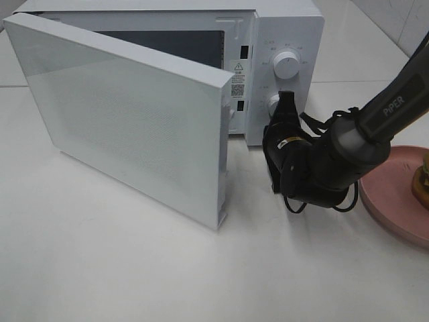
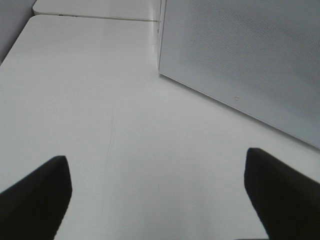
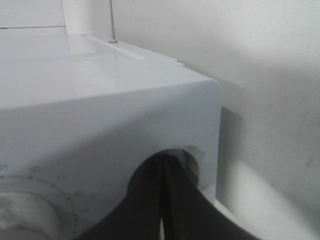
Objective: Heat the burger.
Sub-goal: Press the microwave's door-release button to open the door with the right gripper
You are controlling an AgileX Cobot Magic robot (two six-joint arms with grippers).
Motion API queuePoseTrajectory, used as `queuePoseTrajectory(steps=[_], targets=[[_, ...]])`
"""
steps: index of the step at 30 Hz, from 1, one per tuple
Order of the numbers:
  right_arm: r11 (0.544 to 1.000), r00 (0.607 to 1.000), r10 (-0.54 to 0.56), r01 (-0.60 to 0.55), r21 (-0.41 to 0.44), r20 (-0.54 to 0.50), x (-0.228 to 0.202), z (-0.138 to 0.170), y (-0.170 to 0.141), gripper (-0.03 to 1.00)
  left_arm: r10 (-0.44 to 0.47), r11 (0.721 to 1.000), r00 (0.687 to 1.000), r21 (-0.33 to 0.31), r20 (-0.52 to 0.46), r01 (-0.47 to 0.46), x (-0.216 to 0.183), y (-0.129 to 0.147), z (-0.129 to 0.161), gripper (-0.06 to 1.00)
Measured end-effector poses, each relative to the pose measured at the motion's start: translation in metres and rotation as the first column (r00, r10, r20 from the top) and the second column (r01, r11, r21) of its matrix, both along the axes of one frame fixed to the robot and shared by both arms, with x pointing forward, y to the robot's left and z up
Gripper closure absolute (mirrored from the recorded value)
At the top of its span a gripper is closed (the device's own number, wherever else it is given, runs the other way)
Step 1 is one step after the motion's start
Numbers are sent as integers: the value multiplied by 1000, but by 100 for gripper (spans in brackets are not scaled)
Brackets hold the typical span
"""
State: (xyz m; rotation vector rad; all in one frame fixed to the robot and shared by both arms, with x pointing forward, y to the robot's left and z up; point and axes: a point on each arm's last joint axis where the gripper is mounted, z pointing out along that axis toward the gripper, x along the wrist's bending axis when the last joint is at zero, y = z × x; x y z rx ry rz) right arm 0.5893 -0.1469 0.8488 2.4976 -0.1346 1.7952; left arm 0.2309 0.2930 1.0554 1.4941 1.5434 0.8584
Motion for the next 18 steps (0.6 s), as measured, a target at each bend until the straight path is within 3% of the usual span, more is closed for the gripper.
queuePoseTrajectory(steps=[18], targets=[[998,998,67,-67,-17,-22,-4,5,-4,96,0,1000,1000,0,0,0,0,0,0,9]])
